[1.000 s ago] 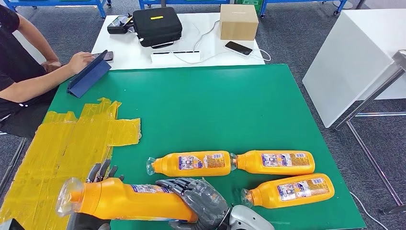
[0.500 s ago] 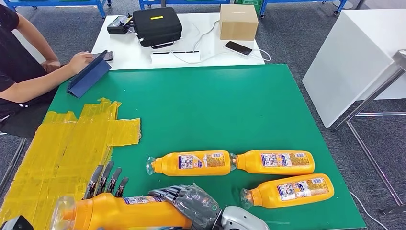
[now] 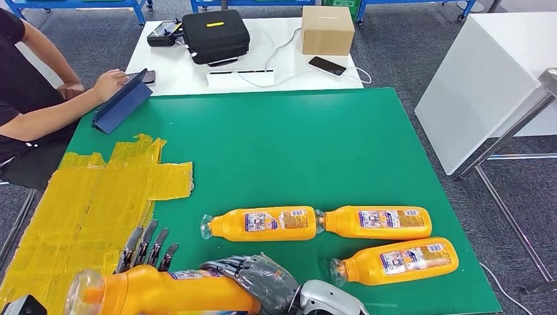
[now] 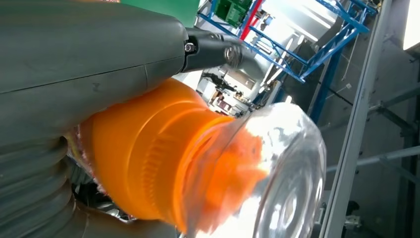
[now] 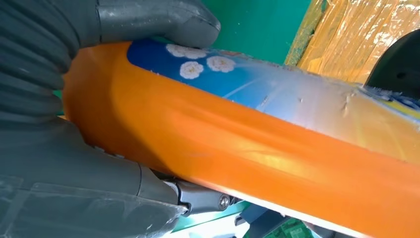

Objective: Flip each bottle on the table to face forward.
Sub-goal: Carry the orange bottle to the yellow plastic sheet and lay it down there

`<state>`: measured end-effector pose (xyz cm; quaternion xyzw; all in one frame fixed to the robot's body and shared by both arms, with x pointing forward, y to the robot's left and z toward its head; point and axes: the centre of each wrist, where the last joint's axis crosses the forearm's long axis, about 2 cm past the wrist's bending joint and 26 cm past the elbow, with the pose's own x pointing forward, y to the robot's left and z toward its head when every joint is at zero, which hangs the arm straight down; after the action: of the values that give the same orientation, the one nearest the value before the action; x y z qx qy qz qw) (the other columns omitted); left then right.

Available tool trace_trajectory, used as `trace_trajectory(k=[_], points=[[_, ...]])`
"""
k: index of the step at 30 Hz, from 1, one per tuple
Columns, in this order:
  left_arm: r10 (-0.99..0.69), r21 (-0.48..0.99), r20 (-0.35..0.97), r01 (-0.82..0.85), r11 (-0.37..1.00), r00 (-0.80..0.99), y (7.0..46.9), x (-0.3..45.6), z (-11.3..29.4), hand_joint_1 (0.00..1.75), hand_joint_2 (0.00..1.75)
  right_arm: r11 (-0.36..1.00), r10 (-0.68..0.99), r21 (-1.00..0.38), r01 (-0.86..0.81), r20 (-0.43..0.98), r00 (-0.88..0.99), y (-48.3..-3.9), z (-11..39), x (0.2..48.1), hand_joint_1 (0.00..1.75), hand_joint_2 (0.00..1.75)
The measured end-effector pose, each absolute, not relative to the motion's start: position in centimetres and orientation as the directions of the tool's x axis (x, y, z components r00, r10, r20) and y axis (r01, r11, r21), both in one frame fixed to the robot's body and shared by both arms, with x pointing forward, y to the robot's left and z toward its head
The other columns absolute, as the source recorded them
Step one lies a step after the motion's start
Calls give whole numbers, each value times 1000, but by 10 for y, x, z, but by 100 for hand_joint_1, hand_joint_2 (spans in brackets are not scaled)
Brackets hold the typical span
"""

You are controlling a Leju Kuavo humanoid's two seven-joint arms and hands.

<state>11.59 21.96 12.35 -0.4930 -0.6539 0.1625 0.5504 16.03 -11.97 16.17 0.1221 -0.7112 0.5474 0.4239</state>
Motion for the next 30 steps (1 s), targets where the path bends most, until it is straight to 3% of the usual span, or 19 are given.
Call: trace_trajectory(k=[12,14,16,18,24,30], points=[[830,-758,552,467,455,87,220,116,123,175,175,362,295,-672,-646,740,-604,-120,160,161,175,175],[830,-758,552,467,455,87,220,116,123,175,175,365,298,-671,-646,741,-602,-120,159,161,93,175],[829,-758,552,466,456,88,220,116,123,175,175,377,303,-668,-642,744,-596,-120,159,160,6,87],[824,-756,559,461,464,88,220,116,123,175,175,403,309,-659,-635,751,-583,-120,158,158,0,0],[687,-634,726,392,667,5,223,118,131,175,175,554,332,-612,-565,784,-524,-130,158,149,0,0],[425,-386,884,210,898,-193,237,132,156,175,175,659,366,-593,-463,791,-491,-140,171,139,0,0]])
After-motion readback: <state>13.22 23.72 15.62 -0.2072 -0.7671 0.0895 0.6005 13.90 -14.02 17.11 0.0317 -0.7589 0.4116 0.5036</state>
